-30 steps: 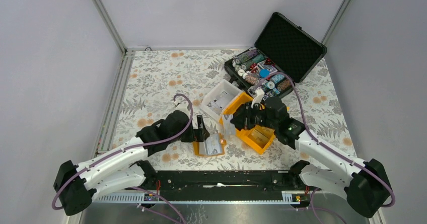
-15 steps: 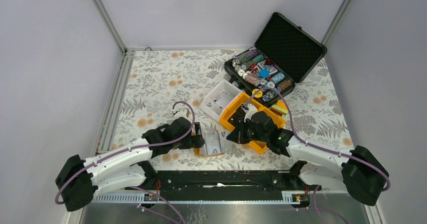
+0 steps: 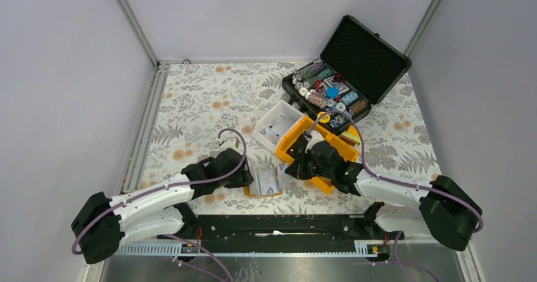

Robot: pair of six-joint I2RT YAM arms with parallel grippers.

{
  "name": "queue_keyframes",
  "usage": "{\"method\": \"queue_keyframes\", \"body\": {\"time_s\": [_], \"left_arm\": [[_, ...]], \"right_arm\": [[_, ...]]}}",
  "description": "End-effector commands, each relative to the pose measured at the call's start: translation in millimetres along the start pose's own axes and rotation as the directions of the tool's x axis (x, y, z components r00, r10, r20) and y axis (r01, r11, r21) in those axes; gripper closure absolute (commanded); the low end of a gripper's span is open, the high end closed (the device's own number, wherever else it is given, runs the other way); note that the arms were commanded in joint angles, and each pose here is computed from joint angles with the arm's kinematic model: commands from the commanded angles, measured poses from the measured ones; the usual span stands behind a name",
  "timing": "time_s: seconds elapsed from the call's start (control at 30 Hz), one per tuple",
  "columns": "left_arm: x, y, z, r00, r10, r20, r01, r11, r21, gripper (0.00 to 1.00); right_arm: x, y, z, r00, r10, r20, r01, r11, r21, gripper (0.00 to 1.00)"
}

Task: Put the credit cards into the card holder
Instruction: Insert the credit card into the card holder.

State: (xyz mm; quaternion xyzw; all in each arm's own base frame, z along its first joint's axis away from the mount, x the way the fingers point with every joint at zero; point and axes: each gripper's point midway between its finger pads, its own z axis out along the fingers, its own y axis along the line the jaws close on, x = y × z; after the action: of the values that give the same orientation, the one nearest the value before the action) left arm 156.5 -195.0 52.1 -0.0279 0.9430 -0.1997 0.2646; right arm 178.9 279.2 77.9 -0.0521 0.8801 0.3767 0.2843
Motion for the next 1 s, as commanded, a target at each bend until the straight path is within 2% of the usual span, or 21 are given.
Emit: {"method": "queue_keyframes", "body": {"time_s": [0.0, 0.57, 0.97], "left_arm": [[-1, -4, 4, 1.000, -0.002, 0.013, 0.001, 1.000, 0.022, 0.53], [9, 5, 9, 1.000, 0.002, -0.010, -0.002, 1.000, 0.004, 0.84], [16, 9, 13, 1.000, -0.007, -0.016, 0.007, 1.000, 0.010, 0.92]], "right_arm": [[-7, 2, 5, 0.999, -0.001, 0.048, 0.001, 1.000, 0.005, 1.00], [5, -4, 13, 0.997, 0.062, 0.042, -0.062, 0.998, -0.013, 1.00], [5, -2, 17, 0.992, 0.108, 0.058, -0.106, 0.993, -0.046, 1.00]]}}
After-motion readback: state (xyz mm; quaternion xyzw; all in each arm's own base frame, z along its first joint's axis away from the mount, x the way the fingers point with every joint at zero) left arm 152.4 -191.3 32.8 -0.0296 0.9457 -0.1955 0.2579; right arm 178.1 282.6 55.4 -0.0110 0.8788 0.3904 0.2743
